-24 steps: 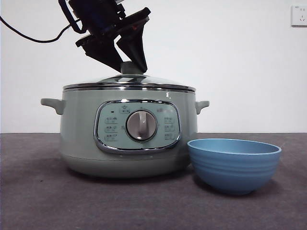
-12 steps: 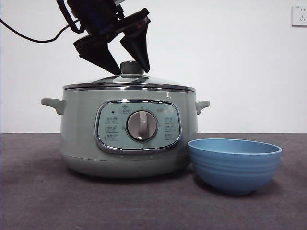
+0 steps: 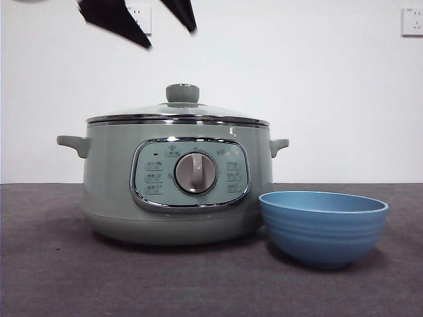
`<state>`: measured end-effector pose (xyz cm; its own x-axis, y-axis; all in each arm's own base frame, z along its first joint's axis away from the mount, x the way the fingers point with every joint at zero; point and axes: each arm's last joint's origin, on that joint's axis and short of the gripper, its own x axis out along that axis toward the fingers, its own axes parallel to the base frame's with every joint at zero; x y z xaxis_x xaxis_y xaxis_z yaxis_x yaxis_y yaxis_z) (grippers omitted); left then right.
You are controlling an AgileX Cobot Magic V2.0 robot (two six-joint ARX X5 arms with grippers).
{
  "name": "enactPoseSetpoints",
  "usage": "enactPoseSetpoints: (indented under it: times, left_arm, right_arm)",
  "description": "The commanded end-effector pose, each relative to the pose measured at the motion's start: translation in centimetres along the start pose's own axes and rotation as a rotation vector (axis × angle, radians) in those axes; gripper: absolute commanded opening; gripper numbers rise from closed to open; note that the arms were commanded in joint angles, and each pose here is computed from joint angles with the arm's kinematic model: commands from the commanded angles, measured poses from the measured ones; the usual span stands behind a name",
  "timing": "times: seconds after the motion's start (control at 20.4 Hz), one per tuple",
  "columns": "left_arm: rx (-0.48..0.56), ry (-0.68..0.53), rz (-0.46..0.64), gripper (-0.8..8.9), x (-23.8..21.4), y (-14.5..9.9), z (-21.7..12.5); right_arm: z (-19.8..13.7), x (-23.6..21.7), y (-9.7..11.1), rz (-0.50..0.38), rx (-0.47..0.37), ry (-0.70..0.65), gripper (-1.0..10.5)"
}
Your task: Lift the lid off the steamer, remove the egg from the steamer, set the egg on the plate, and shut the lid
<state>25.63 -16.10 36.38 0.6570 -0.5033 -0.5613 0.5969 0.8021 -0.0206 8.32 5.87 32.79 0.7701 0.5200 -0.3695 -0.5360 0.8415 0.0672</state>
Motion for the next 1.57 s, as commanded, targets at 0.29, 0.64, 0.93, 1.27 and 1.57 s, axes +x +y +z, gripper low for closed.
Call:
enactPoseSetpoints:
  times: [0.29,0.64,0.93,1.27,1.57]
  left_arm:
    - [-0.006,-0.015,-0.134,4.68,-8.2,-1.2,-0.9]
    - [-0.016,0.036,-0.222,4.68,-13.6,-1.9,-3.3]
    - [-0.031,0.113,-0.243,4.66,-15.4,-2.2,-4.8]
    - [-0.035,0.155,-0.242,0.59,-15.4,-2.2,-5.2]
    - [-0.033,0.152,-0.241,-0.08,-15.4,-2.2,-5.1]
  right_arm:
    - [-0.3,0.2,0.1,0.041,0.007,0.022,3.5]
    - [-1.0,0.5,0.5,0.177,0.014,0.117,3.5]
    - [-1.6,0.8,0.5,0.197,0.025,0.207,3.4]
    - [-1.8,0.9,0.6,0.217,0.034,0.236,1.4]
    - [-1.8,0.9,0.6,0.217,0.035,0.236,-0.1]
